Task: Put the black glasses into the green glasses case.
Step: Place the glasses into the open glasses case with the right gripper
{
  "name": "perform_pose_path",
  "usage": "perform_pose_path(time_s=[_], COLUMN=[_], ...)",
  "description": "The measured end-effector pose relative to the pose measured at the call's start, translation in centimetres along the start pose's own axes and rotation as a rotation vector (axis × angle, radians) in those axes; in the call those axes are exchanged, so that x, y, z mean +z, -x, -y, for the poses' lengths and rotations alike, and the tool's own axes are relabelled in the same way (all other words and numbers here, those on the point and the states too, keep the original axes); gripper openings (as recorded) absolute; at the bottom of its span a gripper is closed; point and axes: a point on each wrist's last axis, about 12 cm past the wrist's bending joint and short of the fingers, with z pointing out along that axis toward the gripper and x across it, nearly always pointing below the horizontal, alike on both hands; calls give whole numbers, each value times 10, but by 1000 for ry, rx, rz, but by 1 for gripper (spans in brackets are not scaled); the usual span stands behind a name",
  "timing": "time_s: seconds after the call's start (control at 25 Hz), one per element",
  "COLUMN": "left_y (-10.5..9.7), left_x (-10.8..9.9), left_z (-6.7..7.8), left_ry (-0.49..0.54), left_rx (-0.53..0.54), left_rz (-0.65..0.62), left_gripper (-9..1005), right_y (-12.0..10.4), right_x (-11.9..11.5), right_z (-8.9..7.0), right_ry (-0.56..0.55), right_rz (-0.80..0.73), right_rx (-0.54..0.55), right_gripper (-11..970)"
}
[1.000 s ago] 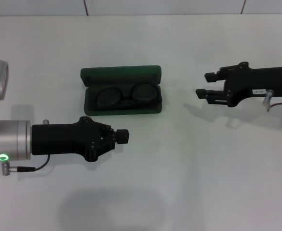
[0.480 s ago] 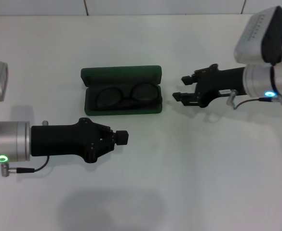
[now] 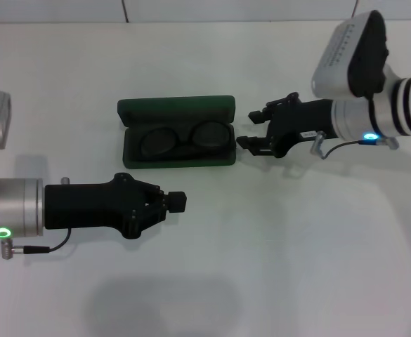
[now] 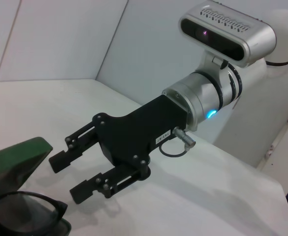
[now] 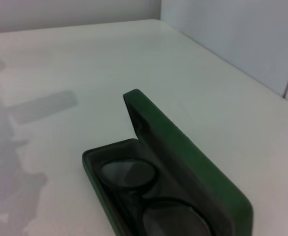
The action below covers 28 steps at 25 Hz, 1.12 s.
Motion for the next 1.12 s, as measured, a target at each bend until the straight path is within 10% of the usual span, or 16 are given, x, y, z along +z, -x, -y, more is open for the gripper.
perform_pose_path(time_s=[1.12], left_y=[1], left_x=[0], left_z=[0], left_ry=[-1], left_rx=[4], left_rz=[-5], left_gripper=[0], right_y=[-2], right_x=[-5], right_z=[7], right_ry=[-66], right_rz=[60], right_rx=[84], right_gripper=[500])
